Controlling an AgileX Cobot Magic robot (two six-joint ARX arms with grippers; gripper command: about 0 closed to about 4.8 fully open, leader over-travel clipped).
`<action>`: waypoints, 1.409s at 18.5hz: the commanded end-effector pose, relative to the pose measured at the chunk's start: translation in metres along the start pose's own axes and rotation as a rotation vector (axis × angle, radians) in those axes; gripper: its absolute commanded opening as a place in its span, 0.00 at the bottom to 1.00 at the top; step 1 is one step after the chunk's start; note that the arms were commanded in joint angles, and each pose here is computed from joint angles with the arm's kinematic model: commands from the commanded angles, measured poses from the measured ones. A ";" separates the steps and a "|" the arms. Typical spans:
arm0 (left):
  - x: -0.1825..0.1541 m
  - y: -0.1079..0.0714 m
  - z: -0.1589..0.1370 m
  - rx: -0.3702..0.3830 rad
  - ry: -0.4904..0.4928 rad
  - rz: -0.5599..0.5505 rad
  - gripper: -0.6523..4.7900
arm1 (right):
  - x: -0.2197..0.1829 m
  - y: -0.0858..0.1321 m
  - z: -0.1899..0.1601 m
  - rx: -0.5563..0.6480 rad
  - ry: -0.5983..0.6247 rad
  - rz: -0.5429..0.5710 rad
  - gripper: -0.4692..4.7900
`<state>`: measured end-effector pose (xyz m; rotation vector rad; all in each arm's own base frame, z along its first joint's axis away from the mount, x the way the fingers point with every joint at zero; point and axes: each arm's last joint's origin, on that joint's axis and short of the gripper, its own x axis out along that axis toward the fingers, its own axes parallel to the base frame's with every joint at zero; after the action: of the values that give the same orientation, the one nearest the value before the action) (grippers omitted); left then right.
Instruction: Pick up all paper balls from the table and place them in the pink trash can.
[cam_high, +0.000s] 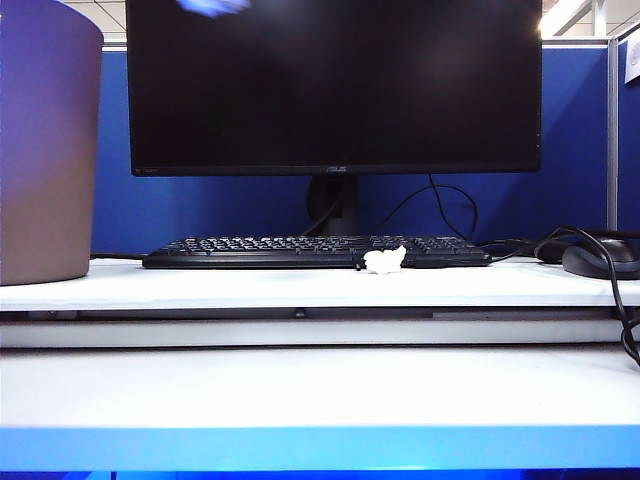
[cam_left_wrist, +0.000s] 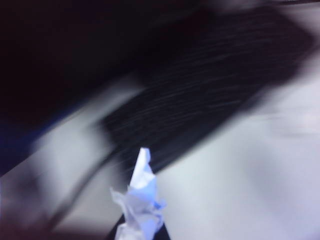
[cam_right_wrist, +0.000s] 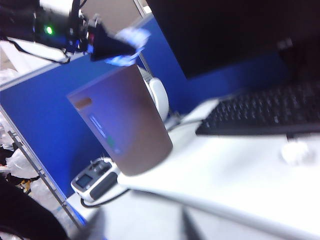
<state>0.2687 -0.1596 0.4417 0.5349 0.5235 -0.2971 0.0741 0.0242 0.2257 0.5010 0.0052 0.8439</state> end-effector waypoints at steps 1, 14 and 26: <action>-0.025 0.039 -0.017 -0.093 0.044 0.104 0.11 | 0.000 0.005 0.005 -0.049 -0.023 0.062 0.15; -0.049 0.113 -0.057 -0.285 0.133 0.335 0.25 | -0.001 0.009 0.005 -0.071 0.017 0.148 0.08; -0.033 0.115 -0.053 -0.267 0.126 0.323 0.81 | 0.000 0.011 0.006 -0.068 0.026 0.176 0.08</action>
<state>0.2650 -0.0312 0.4652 0.3715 0.5976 0.0957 0.0681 0.0275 0.2329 0.4370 -0.0289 1.0113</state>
